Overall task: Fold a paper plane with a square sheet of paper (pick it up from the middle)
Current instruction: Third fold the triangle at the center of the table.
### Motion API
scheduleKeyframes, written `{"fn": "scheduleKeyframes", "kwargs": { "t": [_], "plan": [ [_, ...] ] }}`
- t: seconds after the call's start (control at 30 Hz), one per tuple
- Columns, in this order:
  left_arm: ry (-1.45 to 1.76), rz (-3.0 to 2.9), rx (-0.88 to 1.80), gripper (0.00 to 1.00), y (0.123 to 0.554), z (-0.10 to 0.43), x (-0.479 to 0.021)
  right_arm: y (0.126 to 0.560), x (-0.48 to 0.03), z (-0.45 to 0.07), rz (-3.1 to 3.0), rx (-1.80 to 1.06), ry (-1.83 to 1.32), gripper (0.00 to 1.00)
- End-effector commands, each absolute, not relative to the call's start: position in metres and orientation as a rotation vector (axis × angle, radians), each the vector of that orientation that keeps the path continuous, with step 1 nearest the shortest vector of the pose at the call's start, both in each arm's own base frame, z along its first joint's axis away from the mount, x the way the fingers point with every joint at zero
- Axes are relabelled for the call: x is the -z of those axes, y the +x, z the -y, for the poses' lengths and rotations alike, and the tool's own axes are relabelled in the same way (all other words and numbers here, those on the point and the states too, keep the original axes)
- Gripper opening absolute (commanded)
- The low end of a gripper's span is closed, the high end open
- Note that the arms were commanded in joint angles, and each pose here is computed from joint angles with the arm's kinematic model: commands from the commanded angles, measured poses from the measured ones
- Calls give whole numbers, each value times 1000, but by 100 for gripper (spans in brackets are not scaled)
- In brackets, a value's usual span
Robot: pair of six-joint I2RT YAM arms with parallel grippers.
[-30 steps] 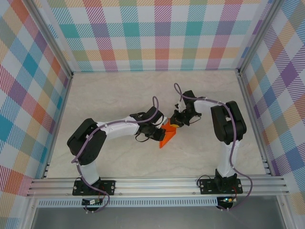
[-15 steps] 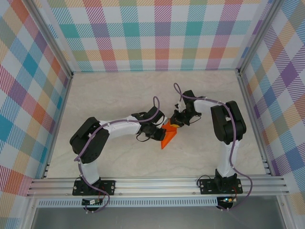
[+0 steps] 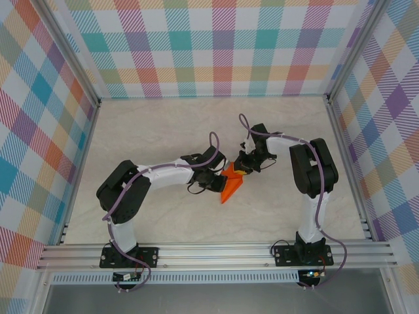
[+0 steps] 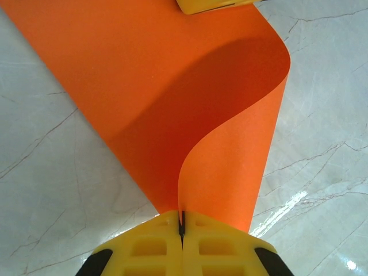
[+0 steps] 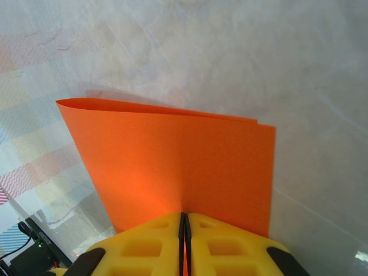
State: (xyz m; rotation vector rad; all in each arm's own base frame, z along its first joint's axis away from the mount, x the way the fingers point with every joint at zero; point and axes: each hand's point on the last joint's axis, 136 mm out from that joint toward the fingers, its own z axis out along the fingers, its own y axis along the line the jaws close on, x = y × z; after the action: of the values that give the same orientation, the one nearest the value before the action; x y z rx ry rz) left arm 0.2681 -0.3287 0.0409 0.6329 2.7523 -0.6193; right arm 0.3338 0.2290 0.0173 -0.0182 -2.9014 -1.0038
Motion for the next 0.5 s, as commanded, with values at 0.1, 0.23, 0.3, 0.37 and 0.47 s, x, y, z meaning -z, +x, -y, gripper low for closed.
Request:
{"fn": "scheduleKeyframes", "kwargs": {
  "t": [0.1,0.23,0.3,0.37,0.47],
  "plan": [
    [596,-2799,645,0,266,324,-28,330,-18,-230,2894,986,-30,12],
    [578,-2796,673,0,264,325,-28,330,-19,-229,2897,983,-38,12],
    [567,-2802,655,0,265,323,-26,330,-18,-229,2896,983,-42,12],
    [556,-2808,628,0,266,321,-23,330,-18,-229,2896,983,-44,12],
    [547,-2806,607,0,268,319,-22,329,-17,-229,2894,981,-48,12]
  ]
}}
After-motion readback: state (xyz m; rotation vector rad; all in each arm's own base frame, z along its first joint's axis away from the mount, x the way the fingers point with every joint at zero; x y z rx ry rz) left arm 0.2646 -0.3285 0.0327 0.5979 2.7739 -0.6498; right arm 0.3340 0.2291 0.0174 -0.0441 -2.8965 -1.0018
